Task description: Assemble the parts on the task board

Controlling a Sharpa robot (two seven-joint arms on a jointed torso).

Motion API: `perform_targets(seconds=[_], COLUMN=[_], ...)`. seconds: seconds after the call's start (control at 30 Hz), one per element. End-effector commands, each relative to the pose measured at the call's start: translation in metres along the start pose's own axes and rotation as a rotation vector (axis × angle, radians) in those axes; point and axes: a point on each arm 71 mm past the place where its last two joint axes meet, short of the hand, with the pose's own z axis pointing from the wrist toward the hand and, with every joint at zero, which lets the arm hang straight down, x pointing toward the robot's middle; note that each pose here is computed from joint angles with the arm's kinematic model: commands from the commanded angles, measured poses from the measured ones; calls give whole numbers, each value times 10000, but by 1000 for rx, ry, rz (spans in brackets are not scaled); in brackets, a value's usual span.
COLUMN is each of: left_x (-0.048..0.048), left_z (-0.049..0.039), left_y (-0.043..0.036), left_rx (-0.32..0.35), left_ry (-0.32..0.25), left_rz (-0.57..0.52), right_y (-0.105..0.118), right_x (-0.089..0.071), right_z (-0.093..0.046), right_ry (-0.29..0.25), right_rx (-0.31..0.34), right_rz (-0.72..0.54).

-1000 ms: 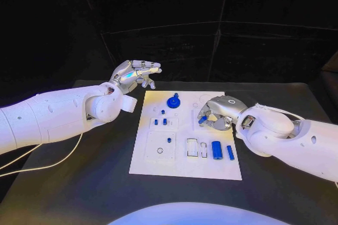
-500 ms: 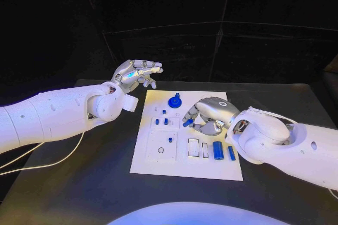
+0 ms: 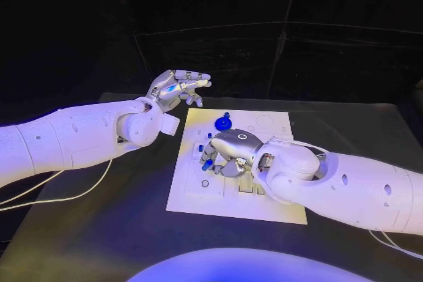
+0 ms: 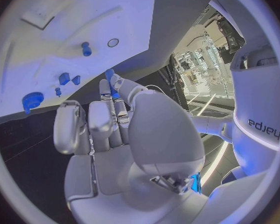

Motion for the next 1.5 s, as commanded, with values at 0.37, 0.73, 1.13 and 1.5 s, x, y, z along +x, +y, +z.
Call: perform_targets(seconds=[0.37, 0.73, 1.13, 1.5], left_x=[39, 44, 48, 49], left_z=[20, 26, 28, 27], left_y=[-11, -8, -7, -7], left_rx=[7, 6, 6, 5], left_ry=[16, 17, 19, 19], left_rz=[-13, -13, -14, -14], right_y=[61, 73, 86, 81], right_x=[231, 269, 333, 370], right_z=[84, 102, 148, 167], right_ry=[135, 159, 168, 189], right_rx=[-14, -13, -10, 7], right_rz=[-68, -81, -91, -119])
